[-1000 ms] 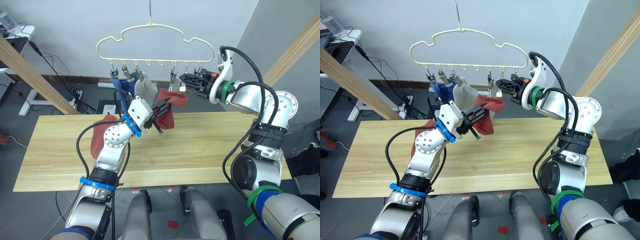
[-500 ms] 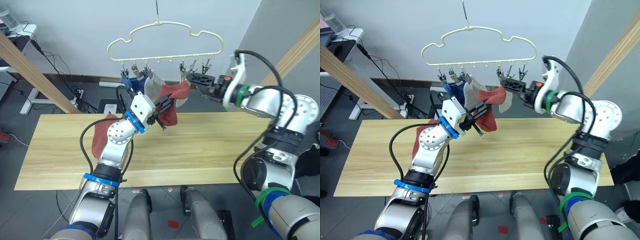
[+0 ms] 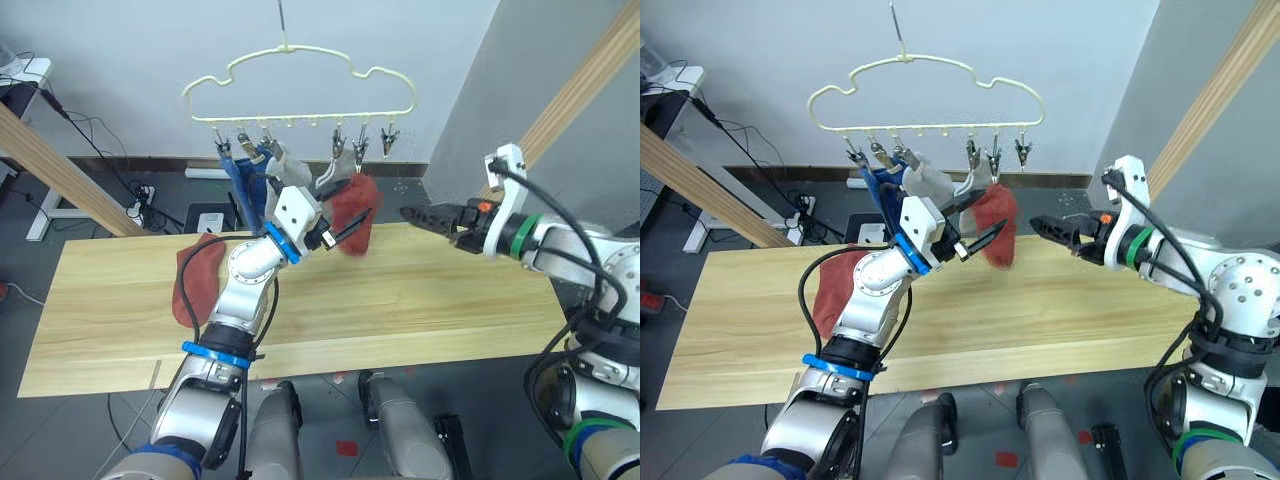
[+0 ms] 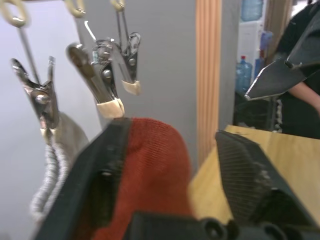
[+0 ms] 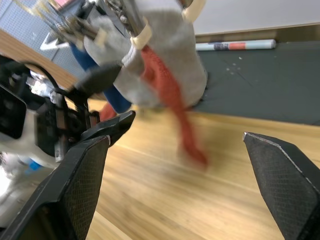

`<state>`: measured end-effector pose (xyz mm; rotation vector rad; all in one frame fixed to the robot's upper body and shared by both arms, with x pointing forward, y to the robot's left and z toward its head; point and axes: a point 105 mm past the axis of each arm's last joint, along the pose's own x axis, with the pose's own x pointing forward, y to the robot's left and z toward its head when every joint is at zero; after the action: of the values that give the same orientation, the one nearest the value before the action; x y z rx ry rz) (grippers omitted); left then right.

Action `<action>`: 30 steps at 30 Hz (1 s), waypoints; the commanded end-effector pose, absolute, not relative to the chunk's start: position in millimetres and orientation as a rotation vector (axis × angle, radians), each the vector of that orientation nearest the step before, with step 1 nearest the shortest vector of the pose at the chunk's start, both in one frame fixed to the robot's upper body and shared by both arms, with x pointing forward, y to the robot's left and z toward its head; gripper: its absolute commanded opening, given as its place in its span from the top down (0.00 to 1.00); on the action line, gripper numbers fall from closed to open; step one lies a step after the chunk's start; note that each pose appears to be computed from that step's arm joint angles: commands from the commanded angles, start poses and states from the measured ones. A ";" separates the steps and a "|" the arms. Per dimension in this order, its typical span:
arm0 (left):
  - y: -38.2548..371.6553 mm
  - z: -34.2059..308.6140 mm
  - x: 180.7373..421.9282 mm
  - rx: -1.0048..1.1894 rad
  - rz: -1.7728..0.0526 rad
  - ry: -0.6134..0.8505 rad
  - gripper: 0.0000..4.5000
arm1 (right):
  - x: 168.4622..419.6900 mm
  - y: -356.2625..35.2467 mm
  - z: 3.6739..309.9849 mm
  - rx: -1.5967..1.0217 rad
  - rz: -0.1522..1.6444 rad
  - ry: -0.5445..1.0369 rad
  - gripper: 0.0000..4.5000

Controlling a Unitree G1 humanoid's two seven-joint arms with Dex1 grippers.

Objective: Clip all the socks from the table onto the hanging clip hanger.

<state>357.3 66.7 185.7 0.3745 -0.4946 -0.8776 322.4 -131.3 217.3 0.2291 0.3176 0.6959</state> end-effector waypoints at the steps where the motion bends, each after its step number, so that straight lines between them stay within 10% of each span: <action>1: 88.7 191.3 342.6 0.353 -0.877 -0.479 0.05 | 317.0 -131.9 224.2 0.116 0.708 0.218 0.00; 30: 258.6 128.2 291.1 0.226 -0.260 0.159 0.01 | 323.0 -138.6 164.4 -0.227 0.554 0.021 0.00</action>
<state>294.0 257.3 117.1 0.2117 0.1861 -0.2611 325.2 -140.2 152.2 -0.2145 0.0700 0.5577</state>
